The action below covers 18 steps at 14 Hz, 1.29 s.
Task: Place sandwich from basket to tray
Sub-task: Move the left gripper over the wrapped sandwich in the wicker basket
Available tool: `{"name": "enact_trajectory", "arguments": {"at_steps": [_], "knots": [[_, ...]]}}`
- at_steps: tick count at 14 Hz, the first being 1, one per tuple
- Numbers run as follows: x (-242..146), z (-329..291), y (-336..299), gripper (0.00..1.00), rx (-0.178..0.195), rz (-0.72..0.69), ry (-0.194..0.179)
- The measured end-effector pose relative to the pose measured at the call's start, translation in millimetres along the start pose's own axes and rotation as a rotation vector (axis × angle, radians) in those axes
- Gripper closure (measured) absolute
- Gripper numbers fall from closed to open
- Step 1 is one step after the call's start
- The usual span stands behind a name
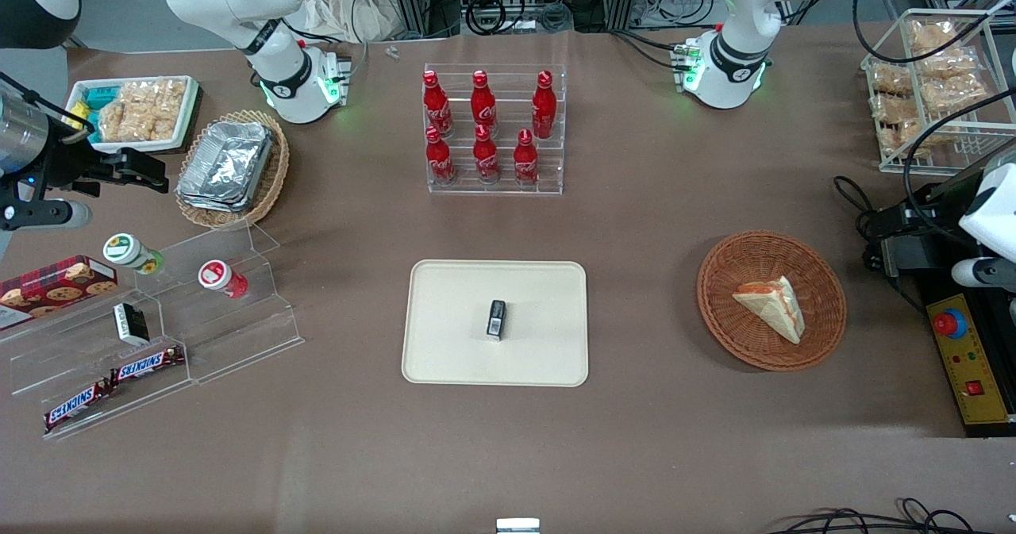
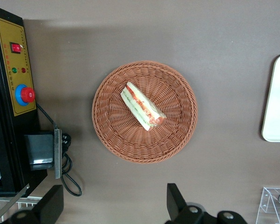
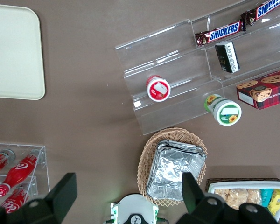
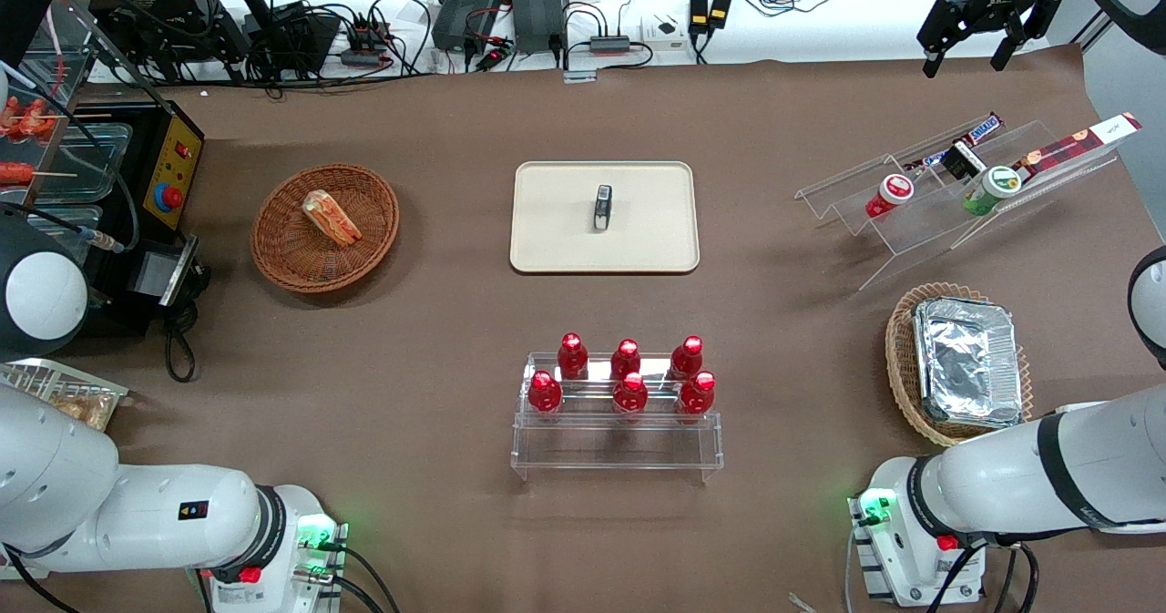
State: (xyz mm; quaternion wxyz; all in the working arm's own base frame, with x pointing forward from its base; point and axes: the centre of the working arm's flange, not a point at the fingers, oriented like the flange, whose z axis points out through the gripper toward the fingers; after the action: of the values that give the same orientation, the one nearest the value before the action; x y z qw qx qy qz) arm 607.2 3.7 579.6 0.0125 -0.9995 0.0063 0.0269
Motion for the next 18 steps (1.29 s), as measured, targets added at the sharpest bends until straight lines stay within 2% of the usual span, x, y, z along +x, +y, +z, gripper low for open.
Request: {"name": "enact_trajectory", "arguments": {"at_steps": [5,7,9,13,16,18], "knots": [[1,3,0,0.0,0.0,-0.001,-0.004],[3,13,-1,0.0,0.0,-0.001,-0.023],[6,40,-4,0.0,0.001,-0.008,-0.051],[5,114,-13,0.0,0.001,-0.027,-0.049],[-2,178,-11,0.0,0.001,-0.138,-0.032],[-8,207,-6,0.0,-0.001,-0.278,-0.013]]}}
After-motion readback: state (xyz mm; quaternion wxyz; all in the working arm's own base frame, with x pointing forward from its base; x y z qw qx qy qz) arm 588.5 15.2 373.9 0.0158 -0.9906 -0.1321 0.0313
